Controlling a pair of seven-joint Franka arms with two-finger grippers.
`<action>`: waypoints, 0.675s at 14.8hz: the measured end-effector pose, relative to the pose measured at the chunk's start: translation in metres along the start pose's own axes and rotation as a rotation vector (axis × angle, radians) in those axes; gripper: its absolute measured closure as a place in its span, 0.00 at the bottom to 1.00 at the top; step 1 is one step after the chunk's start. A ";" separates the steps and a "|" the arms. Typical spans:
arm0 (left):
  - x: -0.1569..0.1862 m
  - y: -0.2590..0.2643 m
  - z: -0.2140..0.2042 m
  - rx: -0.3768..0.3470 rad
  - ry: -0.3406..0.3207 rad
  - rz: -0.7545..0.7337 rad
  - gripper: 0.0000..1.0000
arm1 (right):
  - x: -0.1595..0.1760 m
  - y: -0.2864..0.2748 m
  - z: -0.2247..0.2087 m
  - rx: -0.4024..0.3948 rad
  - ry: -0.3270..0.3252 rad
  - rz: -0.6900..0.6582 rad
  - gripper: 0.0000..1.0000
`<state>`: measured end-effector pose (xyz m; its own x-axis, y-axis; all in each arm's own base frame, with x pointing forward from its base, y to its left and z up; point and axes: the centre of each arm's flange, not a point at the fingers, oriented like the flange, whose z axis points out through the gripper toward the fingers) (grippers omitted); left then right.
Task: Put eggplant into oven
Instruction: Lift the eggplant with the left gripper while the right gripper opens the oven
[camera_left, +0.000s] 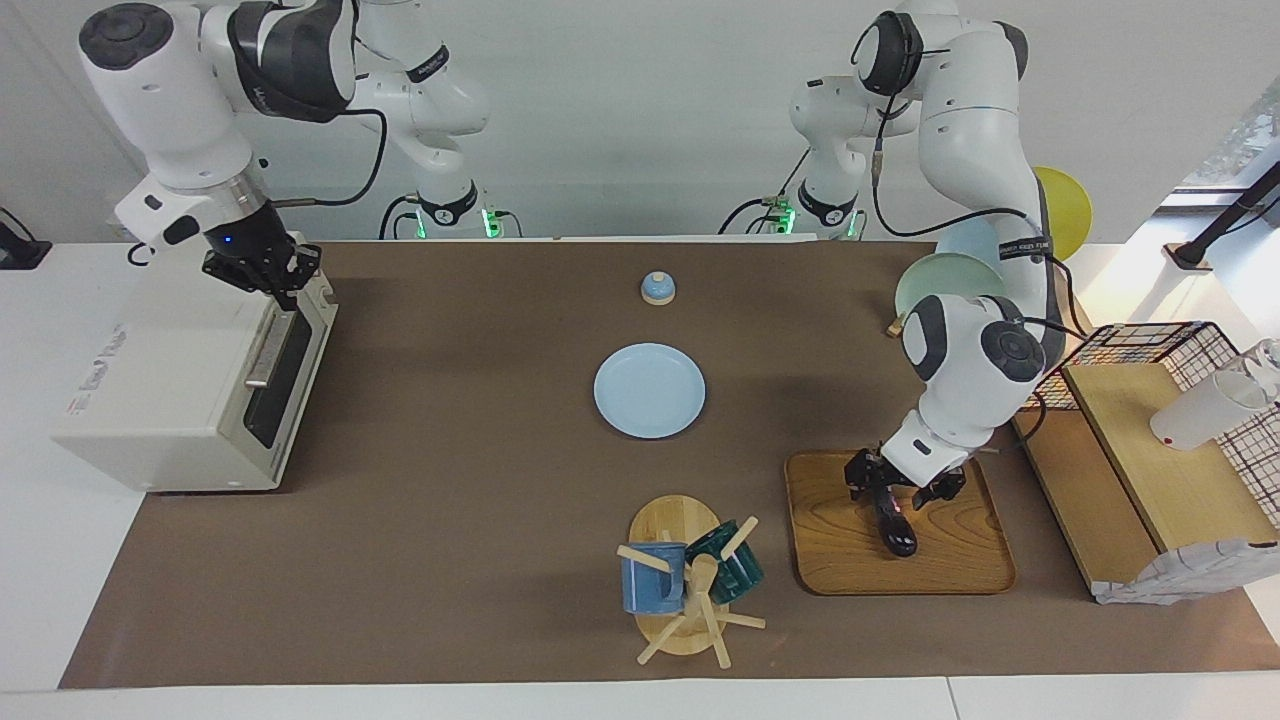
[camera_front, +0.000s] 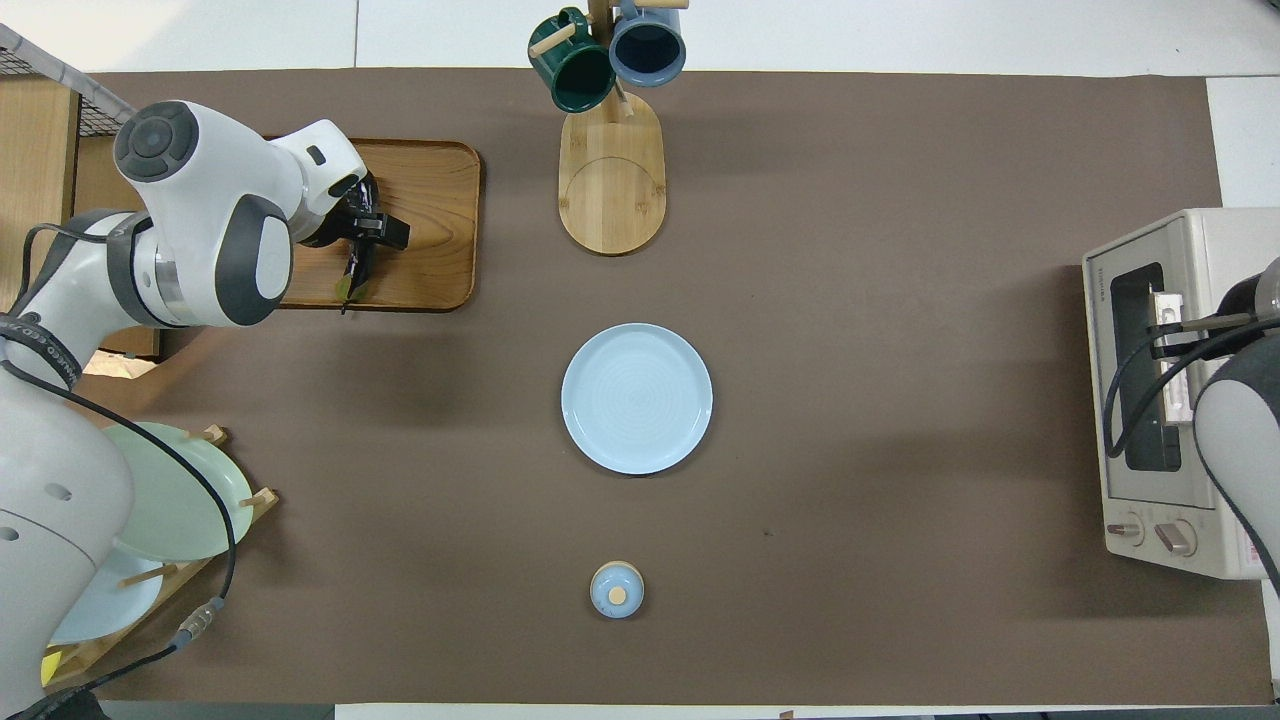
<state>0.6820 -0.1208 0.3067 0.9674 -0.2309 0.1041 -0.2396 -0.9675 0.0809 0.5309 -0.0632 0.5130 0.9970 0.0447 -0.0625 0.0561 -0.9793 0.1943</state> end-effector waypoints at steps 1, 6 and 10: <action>0.000 -0.001 0.000 0.002 0.000 0.003 0.25 | 0.003 0.001 0.007 -0.012 -0.007 -0.001 0.99; 0.001 -0.006 -0.004 0.009 -0.002 0.007 0.70 | 0.011 0.005 0.036 -0.067 -0.055 -0.026 0.99; 0.012 -0.002 -0.061 -0.006 -0.047 0.006 0.70 | 0.010 0.005 0.049 -0.072 -0.055 -0.030 0.99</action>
<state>0.6887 -0.1156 0.3678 0.9687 -0.2416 0.0579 -0.2459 -0.9654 0.0863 0.5389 -0.0778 0.4651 0.9905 0.0611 -0.1231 0.0917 -0.9610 0.2609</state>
